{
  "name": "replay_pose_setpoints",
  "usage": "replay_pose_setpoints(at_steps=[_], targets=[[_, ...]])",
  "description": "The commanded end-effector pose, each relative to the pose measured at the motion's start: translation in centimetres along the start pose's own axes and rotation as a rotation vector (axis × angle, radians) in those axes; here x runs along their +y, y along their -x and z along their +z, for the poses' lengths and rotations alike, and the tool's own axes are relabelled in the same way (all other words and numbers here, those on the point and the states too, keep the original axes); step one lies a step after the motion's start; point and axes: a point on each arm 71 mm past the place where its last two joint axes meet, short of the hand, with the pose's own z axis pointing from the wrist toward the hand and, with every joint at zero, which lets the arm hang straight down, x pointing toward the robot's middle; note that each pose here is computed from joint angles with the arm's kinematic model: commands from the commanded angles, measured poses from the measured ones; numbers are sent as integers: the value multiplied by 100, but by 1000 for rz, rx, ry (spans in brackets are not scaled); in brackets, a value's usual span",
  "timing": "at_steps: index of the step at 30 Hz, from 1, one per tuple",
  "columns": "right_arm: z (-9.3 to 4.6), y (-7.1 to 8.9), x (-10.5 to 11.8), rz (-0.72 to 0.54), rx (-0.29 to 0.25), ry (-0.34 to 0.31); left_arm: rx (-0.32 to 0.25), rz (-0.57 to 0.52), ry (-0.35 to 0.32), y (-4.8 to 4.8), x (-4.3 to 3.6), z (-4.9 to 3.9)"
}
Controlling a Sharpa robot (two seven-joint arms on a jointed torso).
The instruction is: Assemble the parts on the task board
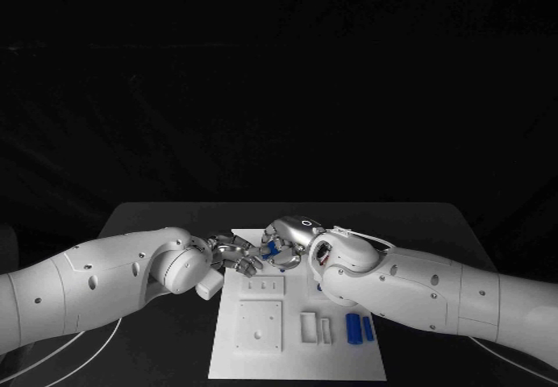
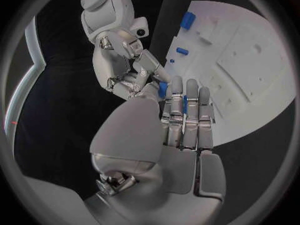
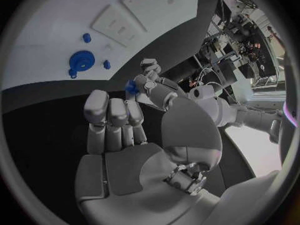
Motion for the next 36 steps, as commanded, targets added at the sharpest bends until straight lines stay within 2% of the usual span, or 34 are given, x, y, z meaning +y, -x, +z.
replay_pose_setpoints(at_steps=[1,14,20,36], targets=[[5,6,36,1,4,17,12,10,-1,-20,5,6],[19,0,39,29,8,20,-18,-12,-22,-20,4,17],[21,-11,24,41,8,19,-50,-32,-33,14,5,13],[7,-27,-9,46,-2,10,-28,-33,-27,-10,9,13]])
